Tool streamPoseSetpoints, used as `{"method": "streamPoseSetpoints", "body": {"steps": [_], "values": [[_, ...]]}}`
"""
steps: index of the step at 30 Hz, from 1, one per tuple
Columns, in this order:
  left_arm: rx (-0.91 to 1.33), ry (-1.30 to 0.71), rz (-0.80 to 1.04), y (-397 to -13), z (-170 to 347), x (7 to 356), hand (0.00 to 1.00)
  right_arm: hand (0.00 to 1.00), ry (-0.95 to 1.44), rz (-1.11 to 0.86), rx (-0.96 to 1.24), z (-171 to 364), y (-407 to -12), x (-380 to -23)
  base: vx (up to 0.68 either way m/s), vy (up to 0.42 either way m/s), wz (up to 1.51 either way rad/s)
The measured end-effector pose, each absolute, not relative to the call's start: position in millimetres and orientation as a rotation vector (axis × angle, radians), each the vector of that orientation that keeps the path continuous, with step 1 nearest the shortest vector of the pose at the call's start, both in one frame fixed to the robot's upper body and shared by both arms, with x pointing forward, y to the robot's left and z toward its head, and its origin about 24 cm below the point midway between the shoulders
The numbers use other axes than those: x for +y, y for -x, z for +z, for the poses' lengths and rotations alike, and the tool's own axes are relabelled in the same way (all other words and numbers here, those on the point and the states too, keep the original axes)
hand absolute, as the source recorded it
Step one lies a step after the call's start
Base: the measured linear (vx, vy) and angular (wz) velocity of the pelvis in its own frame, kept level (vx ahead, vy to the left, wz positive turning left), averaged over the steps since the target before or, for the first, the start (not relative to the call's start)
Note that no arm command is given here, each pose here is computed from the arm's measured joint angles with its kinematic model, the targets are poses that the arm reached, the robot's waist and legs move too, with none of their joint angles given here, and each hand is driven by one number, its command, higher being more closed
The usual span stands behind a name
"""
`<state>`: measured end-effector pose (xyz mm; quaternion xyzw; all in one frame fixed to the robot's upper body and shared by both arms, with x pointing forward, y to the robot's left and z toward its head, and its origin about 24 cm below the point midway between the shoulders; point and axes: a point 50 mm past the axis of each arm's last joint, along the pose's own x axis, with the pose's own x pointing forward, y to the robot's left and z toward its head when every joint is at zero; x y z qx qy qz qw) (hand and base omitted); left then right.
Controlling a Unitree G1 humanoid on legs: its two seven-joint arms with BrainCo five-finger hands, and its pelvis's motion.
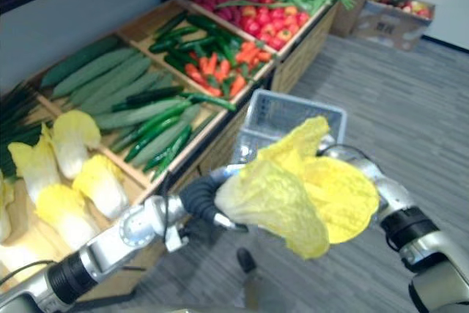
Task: Pick vegetable in the basket
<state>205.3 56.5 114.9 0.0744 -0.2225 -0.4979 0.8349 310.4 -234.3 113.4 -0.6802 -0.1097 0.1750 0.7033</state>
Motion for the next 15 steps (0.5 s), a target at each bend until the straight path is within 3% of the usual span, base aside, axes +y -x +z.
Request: {"method": "streamPoseSetpoints", "body": {"steps": [15], "values": [[-0.313,-0.197,-1.285,-174.4,81.7,48.7,1.00,1.00,1.394,0.331,-0.284,133.9,-314.1,-234.6,0.01,0.042,0.03]]}}
